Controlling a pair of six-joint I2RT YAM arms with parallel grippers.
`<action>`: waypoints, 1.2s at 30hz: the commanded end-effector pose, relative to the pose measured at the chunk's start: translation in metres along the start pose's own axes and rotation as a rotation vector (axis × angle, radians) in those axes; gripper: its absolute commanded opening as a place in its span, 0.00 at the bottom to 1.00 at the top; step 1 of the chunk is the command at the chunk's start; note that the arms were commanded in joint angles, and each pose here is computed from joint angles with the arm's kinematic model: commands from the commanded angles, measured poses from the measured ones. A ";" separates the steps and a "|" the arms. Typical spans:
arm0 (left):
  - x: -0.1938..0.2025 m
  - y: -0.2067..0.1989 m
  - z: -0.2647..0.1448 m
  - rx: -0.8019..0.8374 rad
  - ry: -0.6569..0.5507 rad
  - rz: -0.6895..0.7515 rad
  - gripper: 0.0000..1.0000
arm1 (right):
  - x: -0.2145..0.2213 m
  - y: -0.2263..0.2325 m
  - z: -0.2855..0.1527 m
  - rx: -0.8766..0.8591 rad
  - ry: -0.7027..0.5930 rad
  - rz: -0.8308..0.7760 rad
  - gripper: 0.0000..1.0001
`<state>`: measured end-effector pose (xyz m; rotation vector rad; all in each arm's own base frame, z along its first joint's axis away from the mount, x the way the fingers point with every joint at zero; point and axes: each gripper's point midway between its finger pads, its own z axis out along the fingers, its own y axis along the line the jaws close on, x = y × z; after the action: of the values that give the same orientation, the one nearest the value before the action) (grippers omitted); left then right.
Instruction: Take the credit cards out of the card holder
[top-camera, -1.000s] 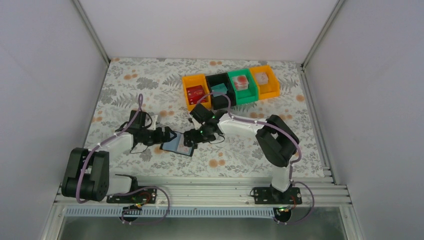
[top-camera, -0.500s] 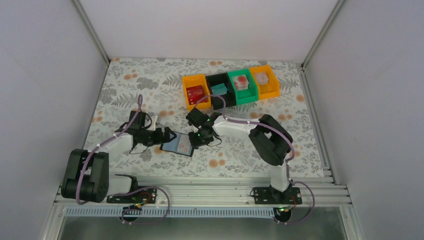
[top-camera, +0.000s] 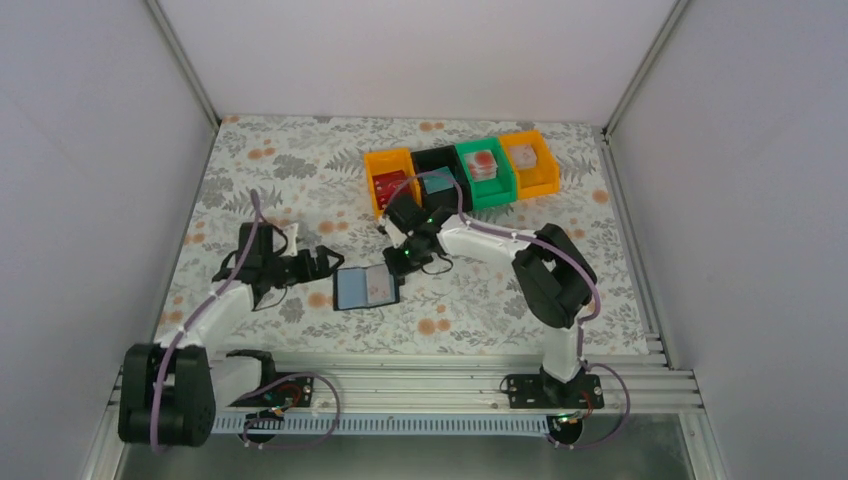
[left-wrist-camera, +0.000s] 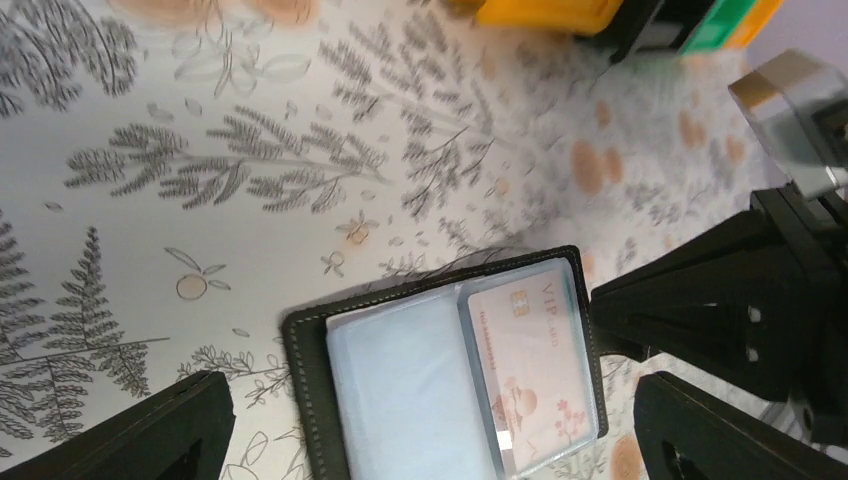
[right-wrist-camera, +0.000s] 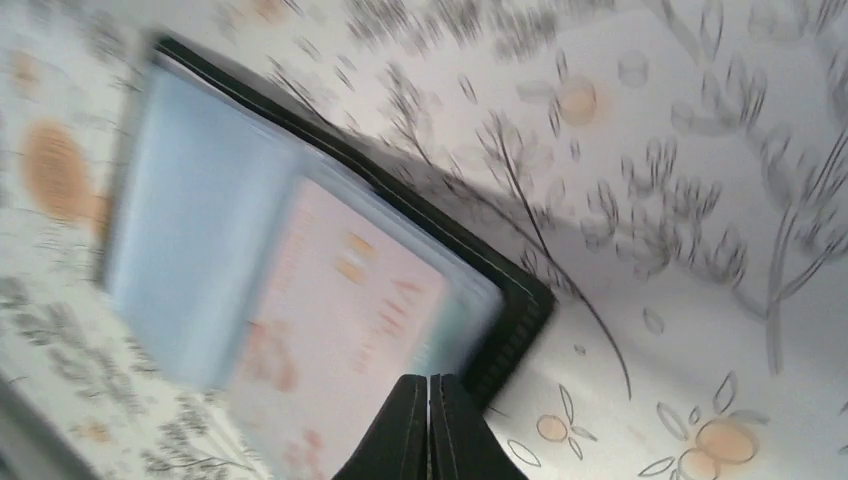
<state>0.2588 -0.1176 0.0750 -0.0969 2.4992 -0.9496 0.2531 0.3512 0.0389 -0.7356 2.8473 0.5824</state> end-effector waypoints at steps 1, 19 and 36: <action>-0.019 -0.023 -0.022 0.112 -0.134 0.043 1.00 | -0.035 0.031 -0.052 -0.125 -0.106 -0.249 0.04; -0.022 -0.015 0.033 0.078 0.070 0.348 1.00 | -0.066 -0.031 -0.051 -0.115 -0.090 -0.182 0.04; 0.022 -0.008 0.061 0.057 0.242 0.095 1.00 | -0.010 -0.085 -0.004 -0.041 0.065 0.182 0.37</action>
<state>0.2723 -0.1638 0.0422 0.2078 2.6272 -1.0051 0.3055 0.2852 0.0322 -0.5775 2.9520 0.6565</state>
